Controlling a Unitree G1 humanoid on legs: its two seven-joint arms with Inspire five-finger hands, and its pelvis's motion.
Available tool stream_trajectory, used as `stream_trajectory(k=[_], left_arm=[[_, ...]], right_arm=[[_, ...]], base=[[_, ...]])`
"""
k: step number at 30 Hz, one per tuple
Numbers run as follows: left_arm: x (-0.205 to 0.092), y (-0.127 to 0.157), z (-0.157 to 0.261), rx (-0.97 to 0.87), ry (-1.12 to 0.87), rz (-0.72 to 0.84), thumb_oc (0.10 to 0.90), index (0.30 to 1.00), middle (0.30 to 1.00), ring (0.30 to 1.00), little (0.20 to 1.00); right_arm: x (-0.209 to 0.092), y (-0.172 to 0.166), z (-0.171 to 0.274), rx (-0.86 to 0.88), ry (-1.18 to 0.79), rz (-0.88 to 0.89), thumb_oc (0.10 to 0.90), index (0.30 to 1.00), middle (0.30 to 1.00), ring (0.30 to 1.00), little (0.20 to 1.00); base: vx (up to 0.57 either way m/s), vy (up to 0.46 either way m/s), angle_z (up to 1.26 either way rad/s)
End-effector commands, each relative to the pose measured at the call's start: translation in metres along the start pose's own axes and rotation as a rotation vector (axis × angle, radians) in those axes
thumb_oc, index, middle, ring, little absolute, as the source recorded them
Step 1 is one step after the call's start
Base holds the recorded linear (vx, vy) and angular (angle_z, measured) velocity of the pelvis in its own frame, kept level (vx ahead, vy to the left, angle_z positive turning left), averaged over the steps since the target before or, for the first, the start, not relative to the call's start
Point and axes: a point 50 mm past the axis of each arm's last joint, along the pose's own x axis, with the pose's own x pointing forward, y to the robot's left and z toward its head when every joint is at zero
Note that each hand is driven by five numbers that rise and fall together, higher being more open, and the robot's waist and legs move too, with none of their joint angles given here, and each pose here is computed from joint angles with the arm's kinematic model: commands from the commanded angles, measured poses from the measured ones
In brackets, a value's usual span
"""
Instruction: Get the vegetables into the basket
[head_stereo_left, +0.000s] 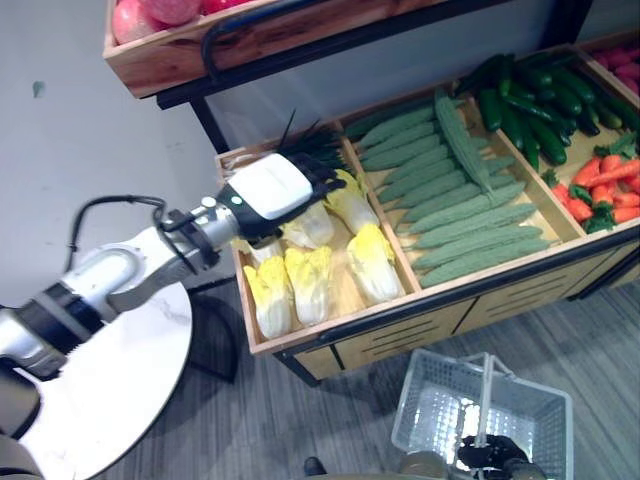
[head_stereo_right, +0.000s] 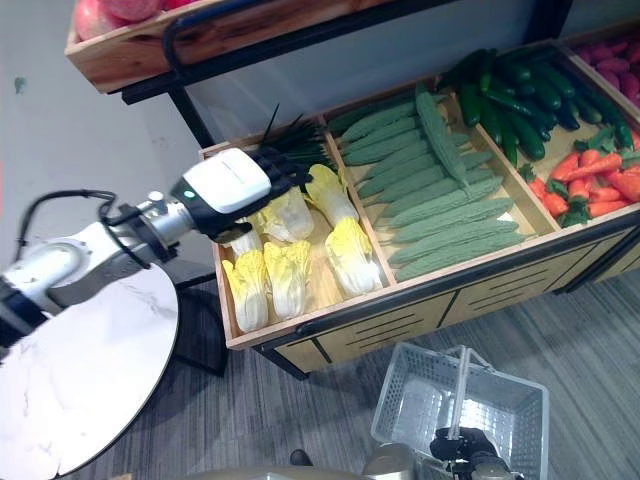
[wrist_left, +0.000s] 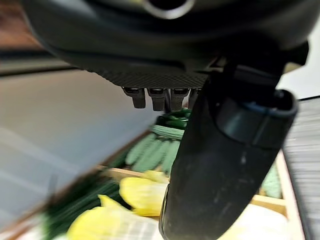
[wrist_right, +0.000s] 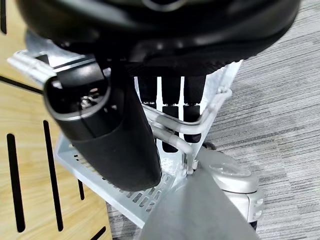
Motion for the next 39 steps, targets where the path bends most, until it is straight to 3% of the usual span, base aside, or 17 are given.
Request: stream_trajectory(k=[1, 9, 22, 23, 25, 26, 39], left_arm=[[-0.012, 0.041, -0.059, 0.180, 0.238, 0.093, 0.900, 1.000, 1.000, 1.000, 1.000], [0.007, -0.001, -0.061, 0.188, 0.271, -0.074, 0.900, 1.000, 1.000, 1.000, 1.000], [0.013, -0.042, -0.061, 0.173, 0.329, -0.218, 0.900, 1.000, 1.000, 1.000, 1.000], [0.017, -0.045, -0.057, 0.177, 0.312, -0.235, 0.643, 0.640, 0.640, 0.640, 0.640], [0.018, -0.046, -0.057, 0.180, 0.314, -0.241, 0.604, 0.585, 0.585, 0.585, 0.585], [0.021, -0.046, -0.055, 0.186, 0.302, -0.241, 0.400, 0.300, 0.300, 0.300, 0.300], [0.035, -0.035, -0.043, 0.206, 0.228, -0.197, 0.400, 0.300, 0.300, 0.300, 0.300]], right_arm=[[0.002, 0.012, 0.010, -0.062, -0.025, 0.025, 0.400, 0.300, 0.300, 0.300, 0.300], [0.003, 0.006, 0.017, -0.030, -0.040, -0.012, 0.400, 0.300, 0.300, 0.300, 0.300], [0.004, 0.014, 0.027, -0.025, -0.078, -0.007, 0.400, 0.300, 0.300, 0.300, 0.300], [0.004, 0.015, 0.029, -0.029, -0.085, -0.006, 0.400, 0.300, 0.300, 0.300, 0.300], [0.004, 0.016, 0.032, -0.028, -0.099, -0.004, 0.400, 0.300, 0.300, 0.300, 0.300], [0.004, 0.017, 0.035, -0.027, -0.109, -0.002, 0.400, 0.300, 0.300, 0.300, 0.300], [0.003, 0.024, 0.036, -0.042, -0.118, 0.018, 0.400, 0.300, 0.300, 0.300, 0.300]], base=[[-0.08, 0.053, -0.25], [-0.05, -0.001, -0.07], [-0.03, -0.023, -0.01], [-0.05, -0.040, 0.00], [-0.04, -0.031, -0.01], [0.00, 0.000, 0.00], [-0.01, -0.003, 0.00]])
